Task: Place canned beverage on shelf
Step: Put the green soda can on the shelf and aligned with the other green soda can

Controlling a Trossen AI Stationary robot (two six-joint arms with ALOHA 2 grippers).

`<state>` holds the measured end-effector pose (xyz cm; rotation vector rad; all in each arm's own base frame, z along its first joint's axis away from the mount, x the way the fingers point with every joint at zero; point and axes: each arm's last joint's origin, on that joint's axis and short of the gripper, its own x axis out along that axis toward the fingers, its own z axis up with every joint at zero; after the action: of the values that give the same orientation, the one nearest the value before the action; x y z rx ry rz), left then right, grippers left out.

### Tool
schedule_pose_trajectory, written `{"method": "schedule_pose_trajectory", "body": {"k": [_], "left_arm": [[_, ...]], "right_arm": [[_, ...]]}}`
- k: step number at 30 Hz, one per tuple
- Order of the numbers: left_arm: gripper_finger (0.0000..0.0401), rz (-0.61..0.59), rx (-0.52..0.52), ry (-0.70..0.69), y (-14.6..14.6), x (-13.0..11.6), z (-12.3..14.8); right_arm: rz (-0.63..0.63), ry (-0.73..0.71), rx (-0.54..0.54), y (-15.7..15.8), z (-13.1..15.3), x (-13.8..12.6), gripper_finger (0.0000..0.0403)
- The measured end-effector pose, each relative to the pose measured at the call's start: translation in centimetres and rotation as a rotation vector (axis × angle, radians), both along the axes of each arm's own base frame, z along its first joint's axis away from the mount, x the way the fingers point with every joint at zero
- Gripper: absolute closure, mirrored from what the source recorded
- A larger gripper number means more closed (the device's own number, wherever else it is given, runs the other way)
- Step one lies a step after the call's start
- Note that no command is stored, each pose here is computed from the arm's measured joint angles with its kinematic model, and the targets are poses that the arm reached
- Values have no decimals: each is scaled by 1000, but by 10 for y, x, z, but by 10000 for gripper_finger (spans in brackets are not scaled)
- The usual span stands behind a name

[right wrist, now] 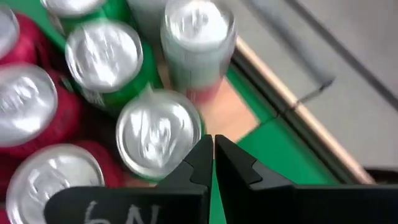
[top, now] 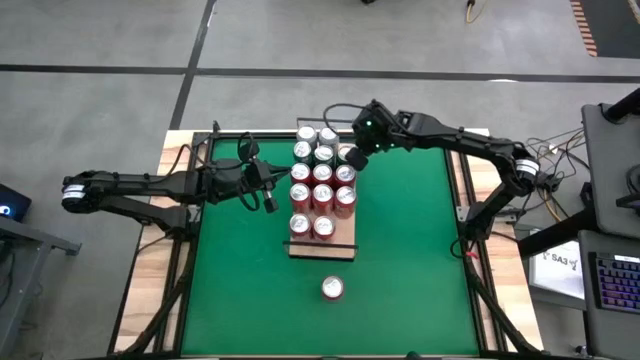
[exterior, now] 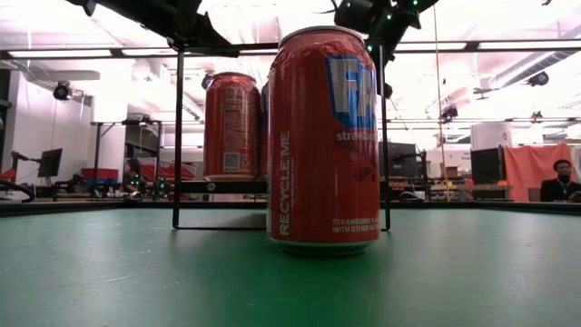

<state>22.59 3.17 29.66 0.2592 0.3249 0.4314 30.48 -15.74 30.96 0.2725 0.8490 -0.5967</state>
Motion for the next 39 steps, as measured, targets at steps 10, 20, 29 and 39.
{"method": "schedule_pose_trajectory", "body": {"k": [10, 20, 29, 39], "left_arm": [[401, 0, 0, 0, 0, 0, 0], [401, 0, -1, 11, 0, 0, -1], [401, 0, -1, 17, 0, 0, -1], [401, 0, -2, 25, 0, -1, -2]], "right_arm": [[139, -113, -2, -4, 1, 16, 394], [148, -83, 20, -7, -12, 24, 394], [151, -111, 0, -9, -12, 27, 394], [151, -81, 11, -13, -24, 32, 394]]}}
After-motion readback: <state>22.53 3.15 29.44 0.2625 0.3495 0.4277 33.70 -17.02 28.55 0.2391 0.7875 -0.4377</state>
